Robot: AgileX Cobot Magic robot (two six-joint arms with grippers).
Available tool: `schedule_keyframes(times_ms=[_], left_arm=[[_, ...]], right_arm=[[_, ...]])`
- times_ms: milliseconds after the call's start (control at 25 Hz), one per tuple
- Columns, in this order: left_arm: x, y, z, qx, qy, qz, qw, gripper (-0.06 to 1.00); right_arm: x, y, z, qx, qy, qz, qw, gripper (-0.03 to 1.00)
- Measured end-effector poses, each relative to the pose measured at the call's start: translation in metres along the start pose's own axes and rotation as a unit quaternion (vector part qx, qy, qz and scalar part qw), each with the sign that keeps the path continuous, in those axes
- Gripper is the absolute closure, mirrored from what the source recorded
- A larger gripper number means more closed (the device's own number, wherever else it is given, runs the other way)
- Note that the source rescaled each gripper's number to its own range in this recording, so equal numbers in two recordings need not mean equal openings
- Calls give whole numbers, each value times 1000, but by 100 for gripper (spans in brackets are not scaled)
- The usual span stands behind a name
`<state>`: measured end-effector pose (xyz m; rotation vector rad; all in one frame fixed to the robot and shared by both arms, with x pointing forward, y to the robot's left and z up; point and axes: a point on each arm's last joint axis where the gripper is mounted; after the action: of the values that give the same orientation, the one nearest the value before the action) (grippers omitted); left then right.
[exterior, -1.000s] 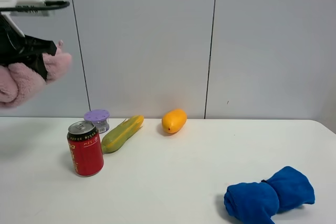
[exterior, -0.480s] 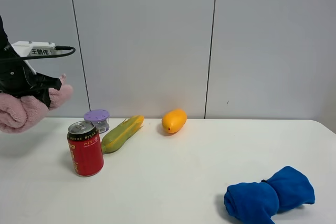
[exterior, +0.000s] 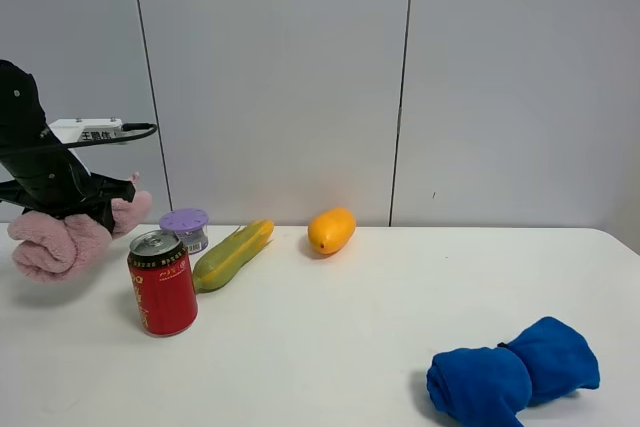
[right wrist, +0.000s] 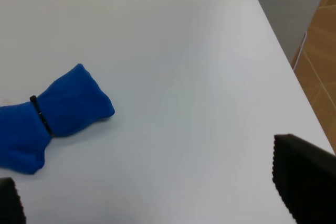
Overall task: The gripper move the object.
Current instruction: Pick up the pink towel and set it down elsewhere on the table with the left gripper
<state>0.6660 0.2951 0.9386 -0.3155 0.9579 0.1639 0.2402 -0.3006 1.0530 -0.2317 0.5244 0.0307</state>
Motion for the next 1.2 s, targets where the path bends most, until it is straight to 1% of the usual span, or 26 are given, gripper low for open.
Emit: schedule_keyframes(times_ms=[200,480,680,960,1200], left_arm=[[0,-5,6,-22,-8,-17,1000,94],[11,-4,-1,-50,11,-21,998,94],[21,-3,-7,-57,24,-18,998,94],[25,-2,-10,-59,30,-16,998,94],[31,-1,-13,-72,38,-17,997,94]], right_arm=[[0,0,0,0,0,0,1000,-3],[0,0,0,0,0,0,1000,-3],[0,0,0,0,0,0,1000,-3],[0,0,0,0,0,0,1000,-3],[0,0,0,0,0,0,1000,-3]])
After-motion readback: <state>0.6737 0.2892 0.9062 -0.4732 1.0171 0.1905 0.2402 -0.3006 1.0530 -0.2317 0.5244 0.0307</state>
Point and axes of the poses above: a point on each arm's last joint axis where the gripper is mounted, x pointing out along that axis toward the gripper, y along the wrist's bending axis when the last joint is at zero, z = x × y, and after that the axes turned 14 degrees about -x, right-handed
